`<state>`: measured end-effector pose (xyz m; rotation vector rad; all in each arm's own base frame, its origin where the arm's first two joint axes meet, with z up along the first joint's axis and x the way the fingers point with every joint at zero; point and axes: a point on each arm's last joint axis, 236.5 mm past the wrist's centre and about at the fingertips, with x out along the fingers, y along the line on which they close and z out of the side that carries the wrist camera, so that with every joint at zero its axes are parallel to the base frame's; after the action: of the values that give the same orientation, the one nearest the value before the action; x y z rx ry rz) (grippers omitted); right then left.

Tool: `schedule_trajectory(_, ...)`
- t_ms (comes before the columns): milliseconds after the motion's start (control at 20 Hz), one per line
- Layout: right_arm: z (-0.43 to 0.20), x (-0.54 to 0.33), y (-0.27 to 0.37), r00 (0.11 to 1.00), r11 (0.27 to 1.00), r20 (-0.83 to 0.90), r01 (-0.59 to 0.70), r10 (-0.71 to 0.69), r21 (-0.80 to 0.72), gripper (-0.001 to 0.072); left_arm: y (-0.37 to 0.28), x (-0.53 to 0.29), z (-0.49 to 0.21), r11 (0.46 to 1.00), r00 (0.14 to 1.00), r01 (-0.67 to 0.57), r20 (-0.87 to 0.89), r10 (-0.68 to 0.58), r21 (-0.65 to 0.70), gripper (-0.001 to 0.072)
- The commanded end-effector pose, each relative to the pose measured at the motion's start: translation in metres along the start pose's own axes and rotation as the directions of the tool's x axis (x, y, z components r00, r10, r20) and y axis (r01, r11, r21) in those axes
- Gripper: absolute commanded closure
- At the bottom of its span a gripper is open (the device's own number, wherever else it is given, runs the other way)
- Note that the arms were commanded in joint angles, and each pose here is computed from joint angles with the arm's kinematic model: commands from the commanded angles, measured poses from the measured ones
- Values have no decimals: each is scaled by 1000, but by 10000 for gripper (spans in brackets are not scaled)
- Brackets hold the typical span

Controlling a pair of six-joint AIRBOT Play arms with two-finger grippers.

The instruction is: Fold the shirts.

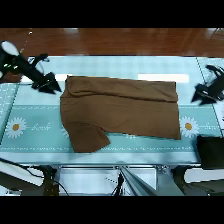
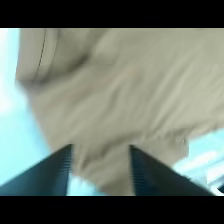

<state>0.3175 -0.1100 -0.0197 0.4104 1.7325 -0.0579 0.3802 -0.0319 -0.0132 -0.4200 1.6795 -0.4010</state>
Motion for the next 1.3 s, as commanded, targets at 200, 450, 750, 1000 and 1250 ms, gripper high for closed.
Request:
schedule_trajectory(200, -25, -6, -28, 878, 913, 385, -370, 284, 171, 231, 23, 82, -149, 955, 985, 164, -2, -170, -248, 192)
schedule_trajectory(450, -20, -14, -15, 852, 896, 409, -418, 329, 151, 231, 20, 126, -164, 960, 989, 137, -10, -144, -245, 192)
schedule_trajectory(750, -20, -15, -11, 845, 889, 409, -433, 344, 146, 231, 7, 143, -108, 962, 979, 117, 191, -71, -245, 228)
schedule_trajectory(1000, -36, -5, -18, 885, 910, 343, -384, 315, 157, 231, -4, 151, -110, 976, 983, 99, 173, -65, -194, 687)
schedule_trajectory(1250, -103, 61, 5, 924, 903, 77, -382, 374, 195, 223, -3, 149, -111, 975, 983, 105, 169, -72, -195, 687)
